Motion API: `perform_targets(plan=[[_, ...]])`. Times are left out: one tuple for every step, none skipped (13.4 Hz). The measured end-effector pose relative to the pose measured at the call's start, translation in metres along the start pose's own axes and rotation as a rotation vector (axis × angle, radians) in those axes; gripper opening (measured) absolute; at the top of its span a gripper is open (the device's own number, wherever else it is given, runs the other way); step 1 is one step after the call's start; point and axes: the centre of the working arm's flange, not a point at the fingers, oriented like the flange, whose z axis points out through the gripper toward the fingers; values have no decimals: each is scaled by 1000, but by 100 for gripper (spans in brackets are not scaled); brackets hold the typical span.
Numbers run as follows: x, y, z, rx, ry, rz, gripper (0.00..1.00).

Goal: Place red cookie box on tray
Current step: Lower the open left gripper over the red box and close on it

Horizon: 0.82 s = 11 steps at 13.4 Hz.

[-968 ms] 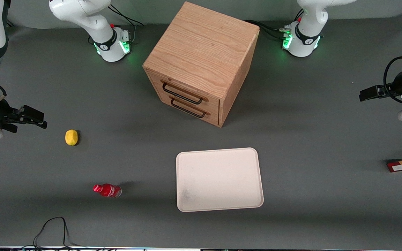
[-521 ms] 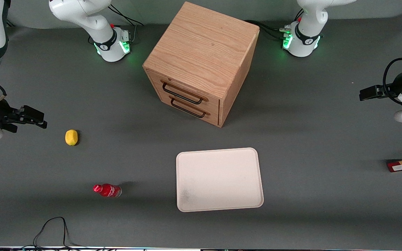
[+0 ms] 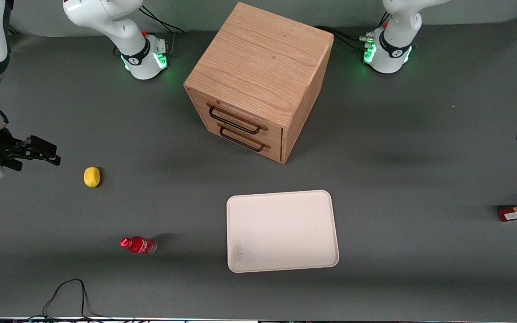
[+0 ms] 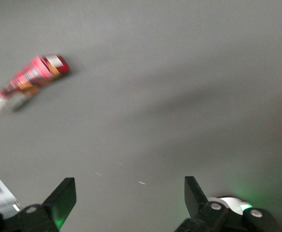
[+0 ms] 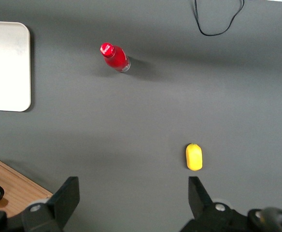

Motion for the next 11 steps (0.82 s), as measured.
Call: perform_targets(plan=[[0,-25,6,24,27,97,100],[1,-47,11,62,53,203,100],[2,-66,16,103,76,310,100],[2,-85,24,142,96,424,100],[0,-105,36,166,110,524,100],[-5,-128,53,169,127,605,100],[-11,-148,70,158,143,656,100],[-16,-165,86,148,148,692,100],[-18,-175,98,139,148,724,100],[-16,-180,108,130,144,757,100],[-13,-182,117,122,141,794,99]])
